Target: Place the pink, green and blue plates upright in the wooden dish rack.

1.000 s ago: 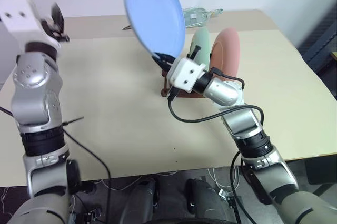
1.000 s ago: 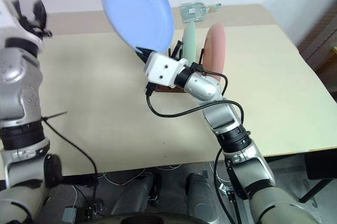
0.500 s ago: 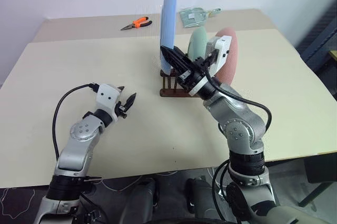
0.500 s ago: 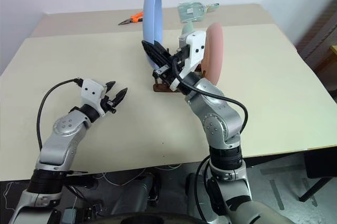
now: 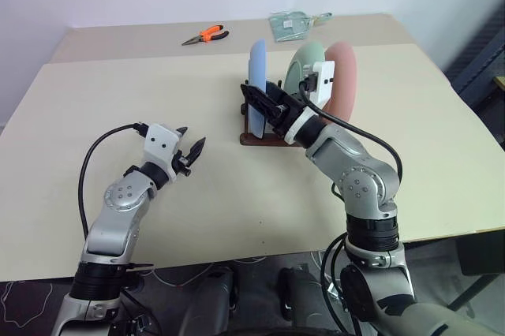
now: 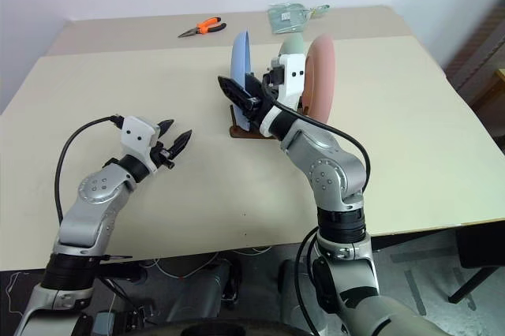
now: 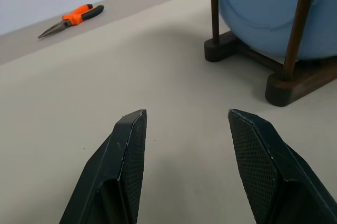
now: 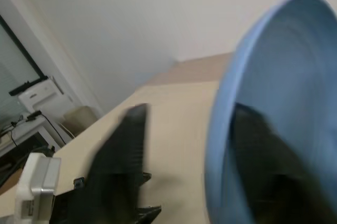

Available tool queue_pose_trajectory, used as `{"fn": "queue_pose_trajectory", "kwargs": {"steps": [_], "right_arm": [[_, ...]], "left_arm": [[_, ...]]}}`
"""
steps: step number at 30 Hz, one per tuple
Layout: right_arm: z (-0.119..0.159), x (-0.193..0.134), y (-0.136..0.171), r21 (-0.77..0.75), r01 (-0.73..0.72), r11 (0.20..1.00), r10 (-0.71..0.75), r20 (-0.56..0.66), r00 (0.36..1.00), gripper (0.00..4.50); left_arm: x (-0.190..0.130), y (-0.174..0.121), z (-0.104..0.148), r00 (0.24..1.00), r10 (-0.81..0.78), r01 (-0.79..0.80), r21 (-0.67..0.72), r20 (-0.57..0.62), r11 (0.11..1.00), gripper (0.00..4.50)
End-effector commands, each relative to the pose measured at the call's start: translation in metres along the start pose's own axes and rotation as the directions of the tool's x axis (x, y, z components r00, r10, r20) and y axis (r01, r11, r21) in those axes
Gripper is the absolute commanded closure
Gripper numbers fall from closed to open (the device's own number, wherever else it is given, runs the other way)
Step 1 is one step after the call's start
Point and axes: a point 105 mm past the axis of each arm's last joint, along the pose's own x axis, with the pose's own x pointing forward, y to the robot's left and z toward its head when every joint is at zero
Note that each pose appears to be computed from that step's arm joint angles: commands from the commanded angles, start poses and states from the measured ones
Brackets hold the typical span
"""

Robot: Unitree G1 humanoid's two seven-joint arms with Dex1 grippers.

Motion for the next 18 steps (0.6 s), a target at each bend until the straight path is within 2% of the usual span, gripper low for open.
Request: {"fn": "queue_pose_trajectory", "kwargs": {"steps": [1, 4, 8, 11, 15, 18], "right_arm": [[0.022, 0.003, 0.014, -0.110, -0.040, 0.993, 0.046, 0.046, 0.998, 0.02], [0.030, 0.001, 0.023, -0.248, -0.072, 0.966, 0.084, 0.041, 0.996, 0.02], [0.043, -0.010, 0.031, -0.473, -0.110, 0.874, 0.128, 0.006, 0.992, 0.02], [0.053, -0.025, 0.031, -0.542, -0.119, 0.832, 0.137, -0.006, 0.991, 0.02], [0.086, -0.079, 0.005, -0.619, -0.023, 0.785, 0.042, 0.017, 0.999, 0.02], [0.100, -0.118, -0.020, -0.587, 0.065, 0.807, -0.062, 0.026, 0.998, 0.02]], "left_arm": [[-0.001, 0.001, 0.016, 0.998, 0.003, -0.005, 0.035, 0.057, 0.999, 1.99], [-0.001, -0.001, 0.016, 0.998, -0.001, -0.001, 0.035, 0.056, 0.999, 1.99], [-0.002, -0.003, 0.015, 0.998, -0.004, 0.002, 0.035, 0.055, 0.999, 1.99], [-0.002, -0.004, 0.015, 0.998, -0.007, 0.005, 0.034, 0.055, 0.999, 1.99], [-0.004, -0.005, 0.009, 0.998, -0.057, 0.055, 0.055, 0.036, 0.997, 1.99], [-0.004, -0.002, 0.005, 0.998, -0.056, 0.054, 0.056, 0.024, 0.997, 1.99]]}}
